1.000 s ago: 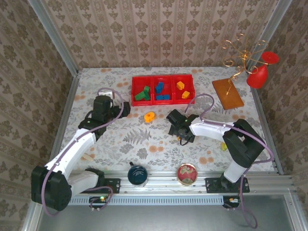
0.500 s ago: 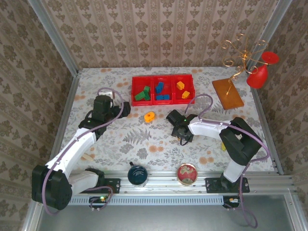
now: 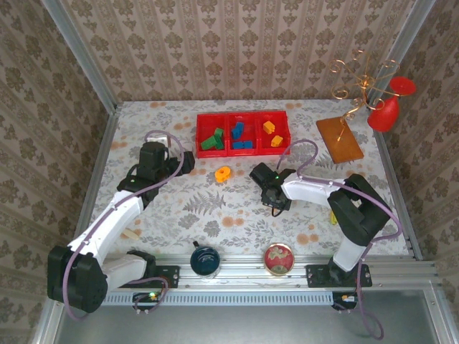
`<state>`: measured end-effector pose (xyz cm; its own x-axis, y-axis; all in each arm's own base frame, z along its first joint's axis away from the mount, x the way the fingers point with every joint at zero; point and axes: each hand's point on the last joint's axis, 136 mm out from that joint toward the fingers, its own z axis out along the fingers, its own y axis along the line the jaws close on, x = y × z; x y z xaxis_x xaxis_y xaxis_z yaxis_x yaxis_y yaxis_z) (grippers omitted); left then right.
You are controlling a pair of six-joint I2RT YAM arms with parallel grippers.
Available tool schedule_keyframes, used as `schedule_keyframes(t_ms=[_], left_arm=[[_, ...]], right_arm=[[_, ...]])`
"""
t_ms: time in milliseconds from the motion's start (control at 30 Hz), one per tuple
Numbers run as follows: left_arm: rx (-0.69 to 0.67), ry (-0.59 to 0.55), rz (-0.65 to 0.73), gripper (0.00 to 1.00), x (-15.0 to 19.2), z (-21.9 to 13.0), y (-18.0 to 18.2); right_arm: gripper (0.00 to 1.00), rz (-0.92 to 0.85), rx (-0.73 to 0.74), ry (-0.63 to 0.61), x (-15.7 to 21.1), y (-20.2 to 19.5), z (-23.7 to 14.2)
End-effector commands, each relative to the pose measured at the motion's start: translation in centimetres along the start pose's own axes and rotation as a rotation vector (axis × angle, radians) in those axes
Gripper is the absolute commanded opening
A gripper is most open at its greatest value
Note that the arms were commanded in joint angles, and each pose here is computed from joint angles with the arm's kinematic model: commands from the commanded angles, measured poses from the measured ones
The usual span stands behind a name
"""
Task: Sort the legos into containers by color
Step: Pick up the lego from the center of the table, then place the lego in the container.
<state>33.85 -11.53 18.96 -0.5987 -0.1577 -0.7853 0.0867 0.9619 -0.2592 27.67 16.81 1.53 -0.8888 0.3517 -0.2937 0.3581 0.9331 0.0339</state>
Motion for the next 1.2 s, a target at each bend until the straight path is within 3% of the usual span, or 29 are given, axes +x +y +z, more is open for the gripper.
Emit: schedule_keyframes(t_ms=[0, 333, 767, 1167], left_arm=[[0.006, -0.004, -0.023, 1.00, 0.0, 0.3, 0.1], [0.000, -0.006, -0.017, 1.00, -0.2, -0.1, 0.2], [-0.011, 0.008, -0.026, 1.00, 0.1, -0.1, 0.5], [-0.010, 0.013, -0.038, 1.00, 0.4, -0.4, 0.6]], right_arm=[[0.21, 0.007, -0.048, -0.016, -0.7, 1.1, 0.2], [0.16, -0.022, -0.071, -0.117, -5.3, 0.1, -3.6], [0.16, -0.058, -0.137, -0.304, -14.9, 0.3, -8.4], [0.16, -0.133, -0.141, -0.358, -21.9, 3.3, -7.3]])
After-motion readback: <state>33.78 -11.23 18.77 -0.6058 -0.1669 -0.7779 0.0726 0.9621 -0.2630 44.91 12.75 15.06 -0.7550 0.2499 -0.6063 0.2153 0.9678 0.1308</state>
